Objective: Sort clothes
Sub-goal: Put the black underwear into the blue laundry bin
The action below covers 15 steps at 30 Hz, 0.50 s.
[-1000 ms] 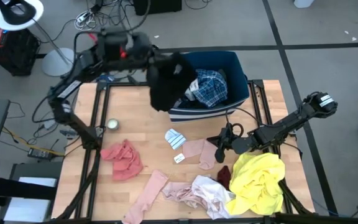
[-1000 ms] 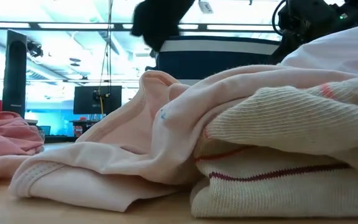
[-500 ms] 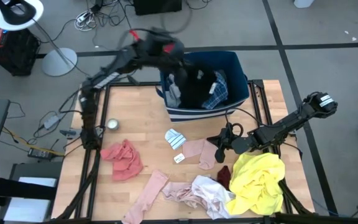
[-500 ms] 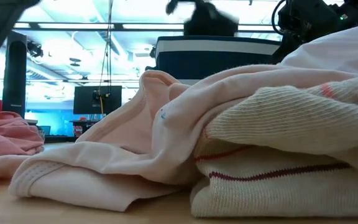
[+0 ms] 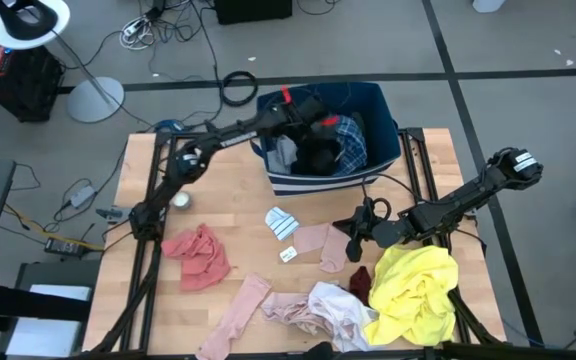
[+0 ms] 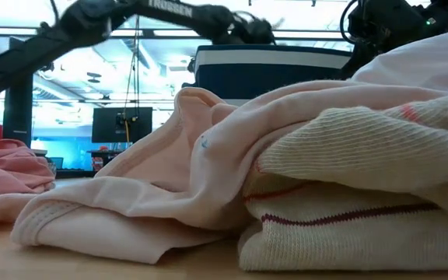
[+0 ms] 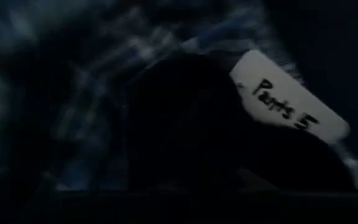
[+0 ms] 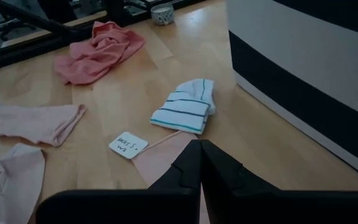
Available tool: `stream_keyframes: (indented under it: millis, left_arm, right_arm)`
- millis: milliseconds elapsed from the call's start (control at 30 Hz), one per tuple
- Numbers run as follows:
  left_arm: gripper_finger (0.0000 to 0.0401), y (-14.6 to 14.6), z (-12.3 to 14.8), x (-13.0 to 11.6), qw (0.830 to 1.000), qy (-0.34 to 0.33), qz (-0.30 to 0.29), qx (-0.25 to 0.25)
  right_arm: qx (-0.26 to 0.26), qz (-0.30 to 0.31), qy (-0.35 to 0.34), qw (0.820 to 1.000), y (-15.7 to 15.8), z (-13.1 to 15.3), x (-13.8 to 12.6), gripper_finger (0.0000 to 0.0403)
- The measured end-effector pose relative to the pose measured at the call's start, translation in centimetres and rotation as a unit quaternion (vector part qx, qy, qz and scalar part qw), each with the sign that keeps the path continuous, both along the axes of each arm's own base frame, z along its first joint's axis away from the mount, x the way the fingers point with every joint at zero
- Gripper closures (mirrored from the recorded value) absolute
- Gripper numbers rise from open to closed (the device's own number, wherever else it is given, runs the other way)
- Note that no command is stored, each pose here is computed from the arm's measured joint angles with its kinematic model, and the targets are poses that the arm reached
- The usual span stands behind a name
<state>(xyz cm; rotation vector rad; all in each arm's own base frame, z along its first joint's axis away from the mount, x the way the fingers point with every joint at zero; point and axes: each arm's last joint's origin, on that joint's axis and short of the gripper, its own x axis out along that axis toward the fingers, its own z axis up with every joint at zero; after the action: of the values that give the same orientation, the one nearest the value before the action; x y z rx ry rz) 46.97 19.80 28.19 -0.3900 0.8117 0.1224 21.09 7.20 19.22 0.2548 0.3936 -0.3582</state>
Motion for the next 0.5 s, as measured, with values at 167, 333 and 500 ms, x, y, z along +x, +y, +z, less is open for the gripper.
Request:
stream_keyframes:
  millis: [167, 333, 500]
  left_arm:
    - [0.0333, 0.4, -3.5, 1.1, 0.999, 0.024, -0.003, -0.046]
    - [0.0294, 0.4, -3.6, 1.0, 0.998, 0.024, -0.009, -0.05]
    - [0.0286, 0.0, -0.3, -0.3, 0.999, 0.002, -0.015, -0.049]
  right_arm:
    - [0.0, 0.001, 0.002, 1.0, 0.0, 0.0, 0.0, 0.0397]
    - [-0.002, 0.001, 0.005, 1.0, 0.0, -0.1, 0.0, 0.0397]
    - [-0.002, 0.001, 0.006, 1.0, 0.0, -0.1, 0.0, 0.0394]
